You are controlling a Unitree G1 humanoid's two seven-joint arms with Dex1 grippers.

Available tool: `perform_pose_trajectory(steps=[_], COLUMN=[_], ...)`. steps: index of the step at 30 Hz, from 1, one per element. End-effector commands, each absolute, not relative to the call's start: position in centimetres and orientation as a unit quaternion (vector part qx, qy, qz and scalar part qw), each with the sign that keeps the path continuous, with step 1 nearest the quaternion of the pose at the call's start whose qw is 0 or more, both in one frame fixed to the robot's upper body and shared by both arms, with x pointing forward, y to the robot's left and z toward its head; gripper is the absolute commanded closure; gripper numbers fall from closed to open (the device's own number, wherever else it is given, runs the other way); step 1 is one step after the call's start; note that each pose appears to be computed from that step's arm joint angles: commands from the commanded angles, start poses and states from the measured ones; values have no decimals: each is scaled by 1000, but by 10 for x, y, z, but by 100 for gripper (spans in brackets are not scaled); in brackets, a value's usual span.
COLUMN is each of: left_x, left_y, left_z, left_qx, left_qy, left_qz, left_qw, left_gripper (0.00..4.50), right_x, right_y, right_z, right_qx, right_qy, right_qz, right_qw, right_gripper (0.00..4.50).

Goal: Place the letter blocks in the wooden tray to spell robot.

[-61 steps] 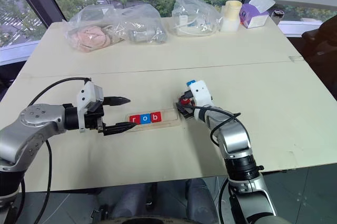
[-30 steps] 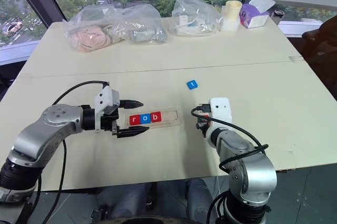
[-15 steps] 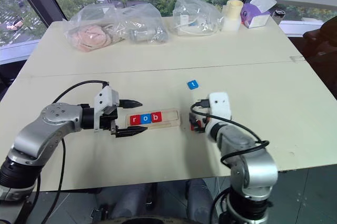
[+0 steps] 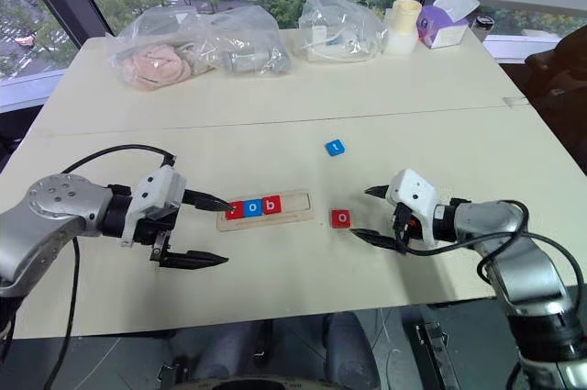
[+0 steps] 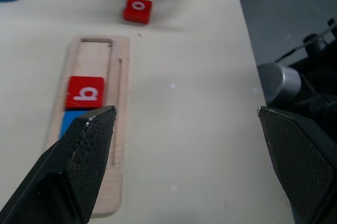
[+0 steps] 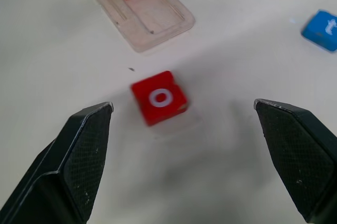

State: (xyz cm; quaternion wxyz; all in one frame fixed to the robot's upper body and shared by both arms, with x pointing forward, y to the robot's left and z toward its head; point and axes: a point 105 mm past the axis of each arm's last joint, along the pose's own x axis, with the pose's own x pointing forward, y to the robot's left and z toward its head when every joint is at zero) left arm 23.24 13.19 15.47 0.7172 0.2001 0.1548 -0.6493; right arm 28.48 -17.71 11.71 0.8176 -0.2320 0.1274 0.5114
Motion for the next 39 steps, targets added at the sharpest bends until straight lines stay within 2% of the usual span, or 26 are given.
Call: perform_pose_trajectory(steps=[1,11,15,18,19,23,28,33,39], left_x=[232,233,234,234,235,238,246,249,249], left_y=[128,129,129,132,133,140,153,157,153], left_z=[156,149,149,149,148,147,148,144,144], left_qx=[210,199,196,198,199,209,221,227,223], left_qy=[143,149,147,150,151,155,161,166,160], left_qz=[-648,-624,-619,-614,-611,-600,-576,-568,-564], left_qw=[718,741,747,750,751,757,770,774,779], left_gripper=[0,0,0,0,0,0,0,0,0], right_x=[292,299,300,302,303,309,322,324,331], right_y=[-172,-165,-160,-158,-158,-154,-129,-101,-78], right_z=[114,92,90,93,95,106,137,135,123], right_qx=[-259,-295,-286,-289,-288,-289,-298,-277,-314], right_qy=[109,108,101,93,91,82,58,93,99], right_qz=[542,592,602,600,599,591,602,638,659], right_qw=[792,742,738,740,742,749,738,713,676], right_gripper=[7,7,122,291,336,336,336,336,336])
